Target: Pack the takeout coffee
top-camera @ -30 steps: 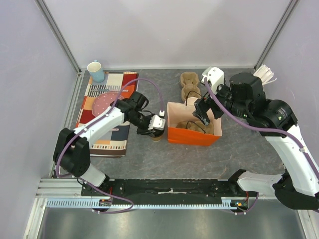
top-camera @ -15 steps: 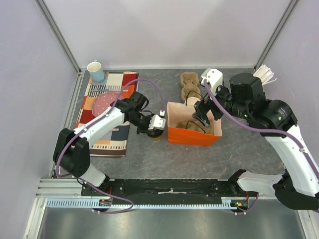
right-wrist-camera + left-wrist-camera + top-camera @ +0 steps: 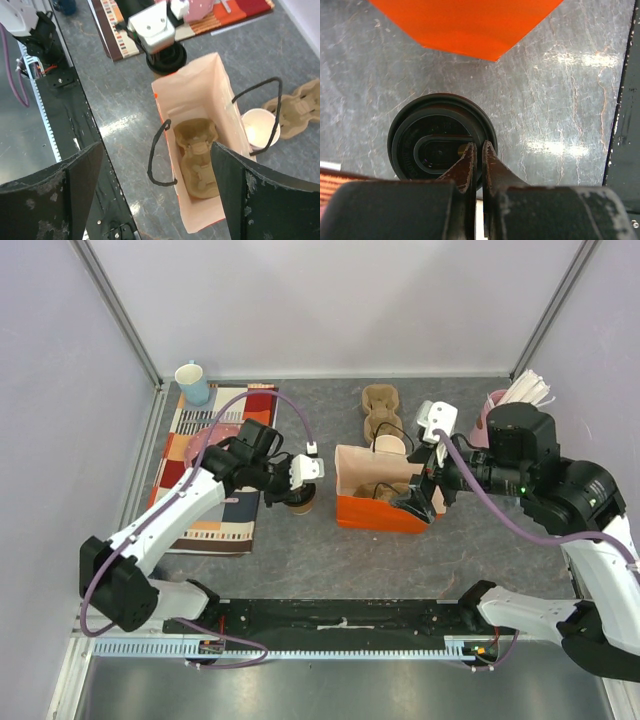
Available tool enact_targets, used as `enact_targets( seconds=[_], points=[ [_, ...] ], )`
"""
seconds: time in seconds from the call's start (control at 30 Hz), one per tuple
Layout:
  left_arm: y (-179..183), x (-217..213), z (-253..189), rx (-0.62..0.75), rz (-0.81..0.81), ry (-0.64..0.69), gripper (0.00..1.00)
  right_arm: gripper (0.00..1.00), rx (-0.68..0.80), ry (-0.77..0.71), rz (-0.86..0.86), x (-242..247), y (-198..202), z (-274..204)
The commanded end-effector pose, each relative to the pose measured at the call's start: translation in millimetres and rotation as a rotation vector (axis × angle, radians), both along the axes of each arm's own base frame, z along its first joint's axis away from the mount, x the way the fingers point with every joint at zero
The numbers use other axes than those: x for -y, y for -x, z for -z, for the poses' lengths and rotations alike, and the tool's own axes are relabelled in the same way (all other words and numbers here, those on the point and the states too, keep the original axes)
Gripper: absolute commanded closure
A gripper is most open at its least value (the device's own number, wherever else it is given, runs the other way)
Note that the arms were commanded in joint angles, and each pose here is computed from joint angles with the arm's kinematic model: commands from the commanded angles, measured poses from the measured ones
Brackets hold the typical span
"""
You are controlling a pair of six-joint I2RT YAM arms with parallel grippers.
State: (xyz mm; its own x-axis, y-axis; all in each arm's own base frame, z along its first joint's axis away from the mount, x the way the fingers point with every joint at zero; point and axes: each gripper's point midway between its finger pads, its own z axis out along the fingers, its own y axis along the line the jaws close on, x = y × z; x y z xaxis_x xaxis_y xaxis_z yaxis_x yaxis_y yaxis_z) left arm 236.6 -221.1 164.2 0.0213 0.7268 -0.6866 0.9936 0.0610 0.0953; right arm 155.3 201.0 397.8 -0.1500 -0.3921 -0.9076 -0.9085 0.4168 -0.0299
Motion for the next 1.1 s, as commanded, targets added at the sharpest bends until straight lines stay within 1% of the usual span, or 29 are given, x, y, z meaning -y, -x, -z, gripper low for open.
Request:
enact_targets(
  seconds=[0.0,0.03,0.1,0.2,0.3,0.4,0.5,0.57,0.67,0.87,0.93,0.97,1.03,1.07],
  points=[
    [-4,-14,-25,0.037,-0.173,0.008,0.98,0.05,-0.083,0.077,0.113,13,-9,33],
    [-3,-16,-25,0.041,-0.183,0.007,0.98,0.05,-0.083,0.117,0.171,21,-15,42],
    [1,-22,-26,0.047,-0.204,0.01,0.98,0.05,-0.122,0.141,0.169,23,-10,61],
    [6,-27,-26,0.034,-0.23,0.023,0.98,0.06,-0.183,0.159,0.176,21,-8,75],
    [6,-31,-27,0.039,-0.247,0.028,0.98,0.06,-0.19,0.194,0.199,23,-13,83],
    [10,-28,-27,0.025,-0.236,0.046,0.98,0.05,-0.163,0.186,0.186,18,-19,82],
    [12,-26,-24,0.002,-0.242,0.055,0.98,0.05,-0.162,0.232,0.228,22,-29,93],
    [13,-26,-23,-0.002,-0.241,0.056,0.98,0.05,-0.157,0.247,0.223,20,-30,99],
    [15,-24,-24,-0.013,-0.232,0.068,0.98,0.05,-0.13,0.24,0.219,19,-32,99],
    [12,-22,-27,-0.037,-0.234,0.054,0.98,0.04,-0.081,0.241,0.244,22,-36,93],
    [15,-21,-24,-0.066,-0.22,0.037,0.98,0.04,-0.067,0.24,0.245,21,-37,94],
    [13,-20,-30,-0.057,-0.212,0.039,0.98,0.05,-0.063,0.249,0.245,20,-37,95],
    [19,-23,-29,-0.09,-0.194,0.012,0.98,0.06,-0.039,0.257,0.233,17,-36,91],
    [18,-22,-38,-0.088,-0.192,0.014,0.98,0.06,-0.02,0.242,0.23,16,-37,82]
  ],
)
